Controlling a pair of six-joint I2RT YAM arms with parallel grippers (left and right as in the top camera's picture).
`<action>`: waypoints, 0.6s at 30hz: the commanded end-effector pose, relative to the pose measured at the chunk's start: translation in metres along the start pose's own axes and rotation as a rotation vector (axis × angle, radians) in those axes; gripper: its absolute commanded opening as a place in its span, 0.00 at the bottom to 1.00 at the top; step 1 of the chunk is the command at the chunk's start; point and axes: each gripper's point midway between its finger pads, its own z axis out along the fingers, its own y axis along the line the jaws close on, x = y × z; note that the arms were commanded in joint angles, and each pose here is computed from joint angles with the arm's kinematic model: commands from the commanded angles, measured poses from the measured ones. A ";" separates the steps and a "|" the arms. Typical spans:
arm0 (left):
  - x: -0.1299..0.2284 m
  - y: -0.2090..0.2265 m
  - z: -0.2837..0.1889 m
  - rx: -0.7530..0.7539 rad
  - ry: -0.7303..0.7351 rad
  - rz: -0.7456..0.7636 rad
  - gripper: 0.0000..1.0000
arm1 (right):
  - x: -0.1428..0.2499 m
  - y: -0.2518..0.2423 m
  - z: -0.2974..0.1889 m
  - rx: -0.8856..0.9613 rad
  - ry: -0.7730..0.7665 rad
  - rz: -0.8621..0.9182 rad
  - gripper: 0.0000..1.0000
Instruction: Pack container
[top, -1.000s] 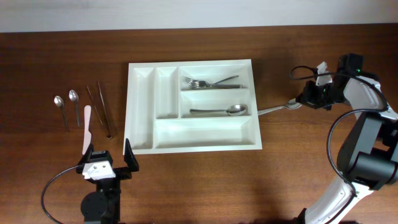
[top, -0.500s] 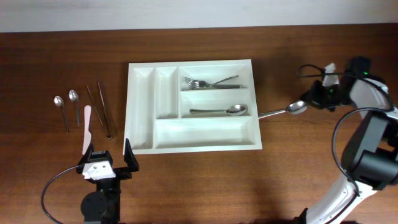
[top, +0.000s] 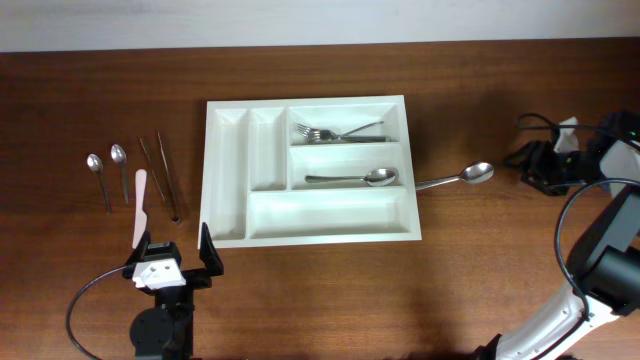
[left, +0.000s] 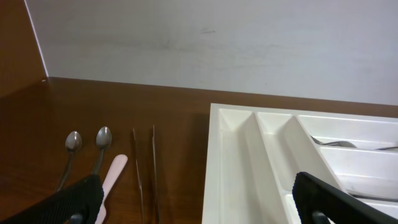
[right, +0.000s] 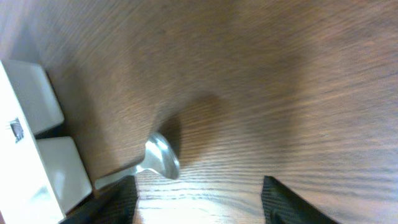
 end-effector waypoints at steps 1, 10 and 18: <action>0.001 0.000 0.000 -0.002 -0.002 0.009 0.99 | 0.008 0.006 0.018 0.032 0.044 -0.041 0.59; 0.001 0.000 0.000 -0.002 -0.002 0.009 0.99 | 0.011 -0.006 0.041 0.112 0.071 0.053 0.59; 0.001 0.000 0.000 -0.002 -0.002 0.009 0.99 | 0.021 0.005 0.061 0.039 0.126 0.020 0.40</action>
